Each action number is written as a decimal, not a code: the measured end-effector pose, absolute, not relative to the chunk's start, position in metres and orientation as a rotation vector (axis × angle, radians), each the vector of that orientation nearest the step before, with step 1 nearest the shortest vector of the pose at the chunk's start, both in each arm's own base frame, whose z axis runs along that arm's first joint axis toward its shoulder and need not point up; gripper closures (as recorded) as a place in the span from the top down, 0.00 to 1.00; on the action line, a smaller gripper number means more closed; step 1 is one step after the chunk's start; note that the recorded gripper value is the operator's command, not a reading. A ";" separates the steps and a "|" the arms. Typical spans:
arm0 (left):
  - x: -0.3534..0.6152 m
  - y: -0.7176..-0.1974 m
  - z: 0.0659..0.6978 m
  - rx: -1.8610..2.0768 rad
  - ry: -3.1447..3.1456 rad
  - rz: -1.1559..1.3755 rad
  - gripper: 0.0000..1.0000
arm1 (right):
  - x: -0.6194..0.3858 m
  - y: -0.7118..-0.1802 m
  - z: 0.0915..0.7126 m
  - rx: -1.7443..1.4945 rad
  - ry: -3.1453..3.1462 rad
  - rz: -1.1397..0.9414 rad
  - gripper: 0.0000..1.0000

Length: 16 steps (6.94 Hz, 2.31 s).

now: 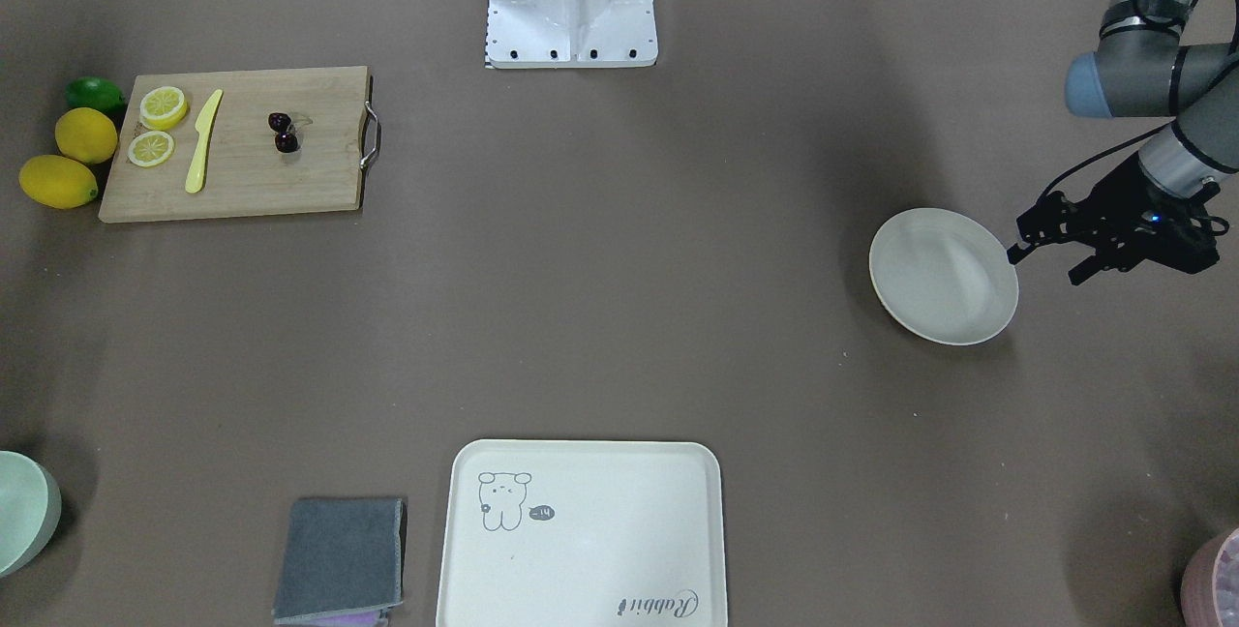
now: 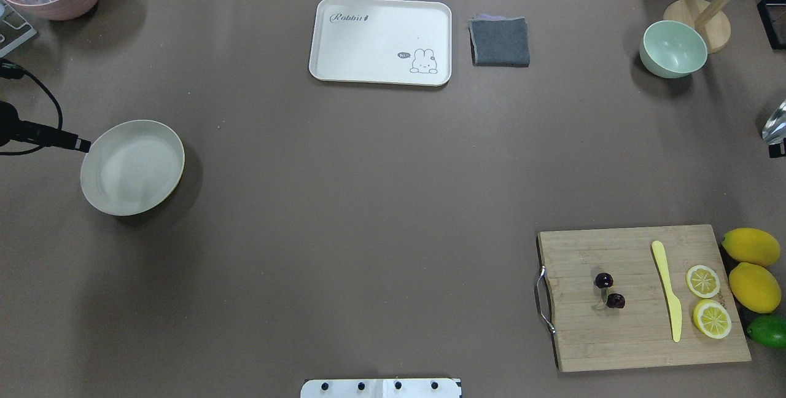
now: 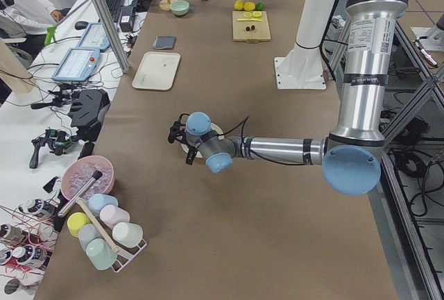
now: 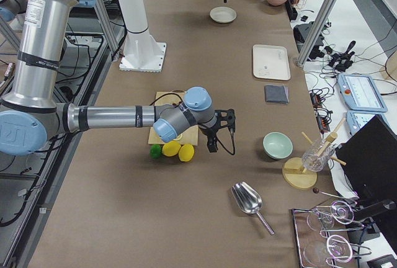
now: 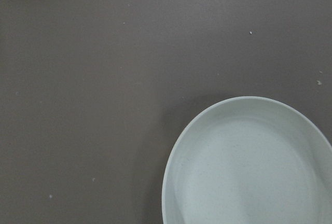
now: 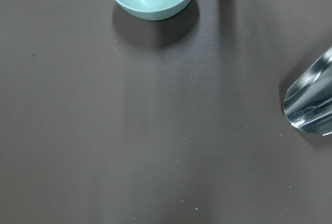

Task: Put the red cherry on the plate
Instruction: 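Reach the left gripper to the rim of the white bowl and grasp it, then carry the white bowl with the left gripper to the table centre and release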

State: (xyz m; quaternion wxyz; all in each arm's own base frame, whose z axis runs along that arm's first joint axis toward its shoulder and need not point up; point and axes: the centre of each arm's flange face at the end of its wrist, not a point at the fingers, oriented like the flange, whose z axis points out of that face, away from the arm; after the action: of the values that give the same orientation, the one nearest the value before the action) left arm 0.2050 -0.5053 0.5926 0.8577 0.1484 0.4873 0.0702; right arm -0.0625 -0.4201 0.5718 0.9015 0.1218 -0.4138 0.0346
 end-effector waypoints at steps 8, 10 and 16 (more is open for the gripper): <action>0.250 -0.495 0.589 0.315 1.038 0.213 0.00 | -0.074 -0.420 0.564 0.260 -0.858 0.046 0.99; 0.251 -0.495 0.545 0.314 1.103 0.135 0.00 | -0.074 -0.420 0.564 0.260 -0.859 0.045 0.99; 0.442 -0.457 0.313 0.209 1.133 -0.068 0.00 | -0.074 -0.419 0.556 0.262 -0.872 0.050 0.99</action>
State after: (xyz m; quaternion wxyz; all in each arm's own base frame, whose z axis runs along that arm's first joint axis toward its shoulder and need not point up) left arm 0.4416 -0.4571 0.3129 0.8380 0.0987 0.5356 -0.0322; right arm -0.0742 -0.4189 0.5559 0.8978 0.1266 -0.4211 0.0243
